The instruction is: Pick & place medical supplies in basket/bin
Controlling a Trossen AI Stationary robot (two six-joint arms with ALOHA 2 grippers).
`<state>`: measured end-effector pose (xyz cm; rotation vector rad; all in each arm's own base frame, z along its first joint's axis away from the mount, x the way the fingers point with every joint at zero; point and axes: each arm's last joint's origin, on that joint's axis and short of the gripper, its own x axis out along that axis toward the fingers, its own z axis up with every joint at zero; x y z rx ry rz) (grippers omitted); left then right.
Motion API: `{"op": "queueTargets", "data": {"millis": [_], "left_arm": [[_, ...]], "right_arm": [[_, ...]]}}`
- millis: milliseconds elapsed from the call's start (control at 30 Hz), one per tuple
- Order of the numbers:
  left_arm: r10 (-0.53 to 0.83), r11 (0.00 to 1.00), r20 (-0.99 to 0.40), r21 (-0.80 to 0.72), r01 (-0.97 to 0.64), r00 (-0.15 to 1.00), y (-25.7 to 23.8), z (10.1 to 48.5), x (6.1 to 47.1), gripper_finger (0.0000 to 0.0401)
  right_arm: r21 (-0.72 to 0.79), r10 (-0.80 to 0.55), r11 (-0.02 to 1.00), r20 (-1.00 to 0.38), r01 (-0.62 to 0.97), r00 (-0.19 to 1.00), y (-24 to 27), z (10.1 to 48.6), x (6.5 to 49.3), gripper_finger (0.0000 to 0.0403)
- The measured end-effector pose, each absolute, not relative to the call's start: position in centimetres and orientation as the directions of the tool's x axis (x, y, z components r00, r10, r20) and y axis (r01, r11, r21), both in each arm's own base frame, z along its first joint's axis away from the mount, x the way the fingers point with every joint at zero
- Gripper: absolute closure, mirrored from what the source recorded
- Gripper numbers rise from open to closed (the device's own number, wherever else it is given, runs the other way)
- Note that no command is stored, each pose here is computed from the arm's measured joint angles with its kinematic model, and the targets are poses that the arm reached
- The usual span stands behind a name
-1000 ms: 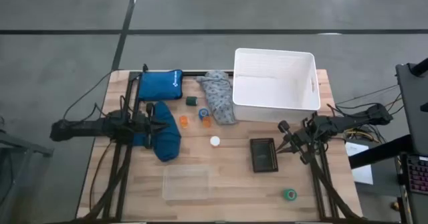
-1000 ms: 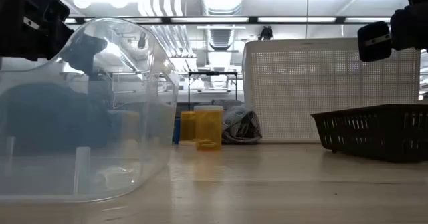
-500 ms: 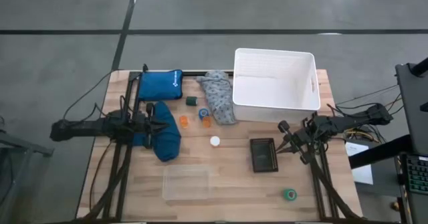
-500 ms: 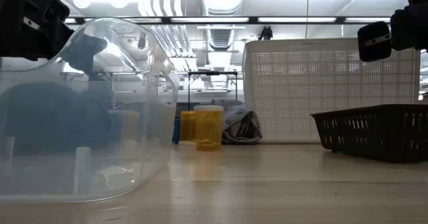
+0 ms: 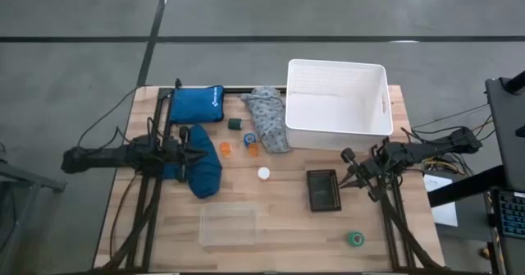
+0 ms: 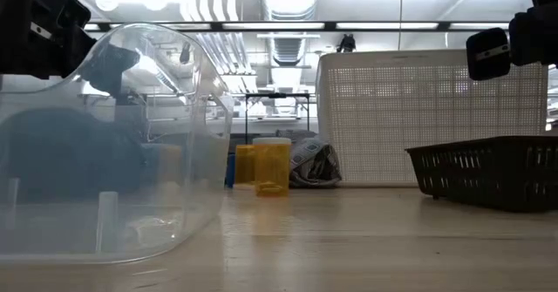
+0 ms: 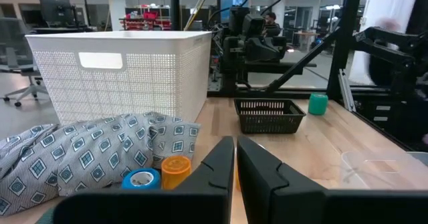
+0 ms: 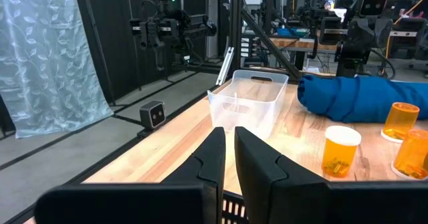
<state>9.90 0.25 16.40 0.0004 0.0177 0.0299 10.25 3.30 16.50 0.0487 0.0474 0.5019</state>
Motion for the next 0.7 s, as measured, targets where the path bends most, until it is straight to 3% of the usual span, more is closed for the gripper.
{"op": "queueTargets", "data": {"millis": [700], "left_arm": [[0.030,1.000,-0.017,0.000,-0.030,0.999,0.24,16.41,9.90,0.0375]], "right_arm": [[0.066,0.482,0.875,-0.030,-0.479,0.876,3.30,16.53,10.25,0.0369]]}}
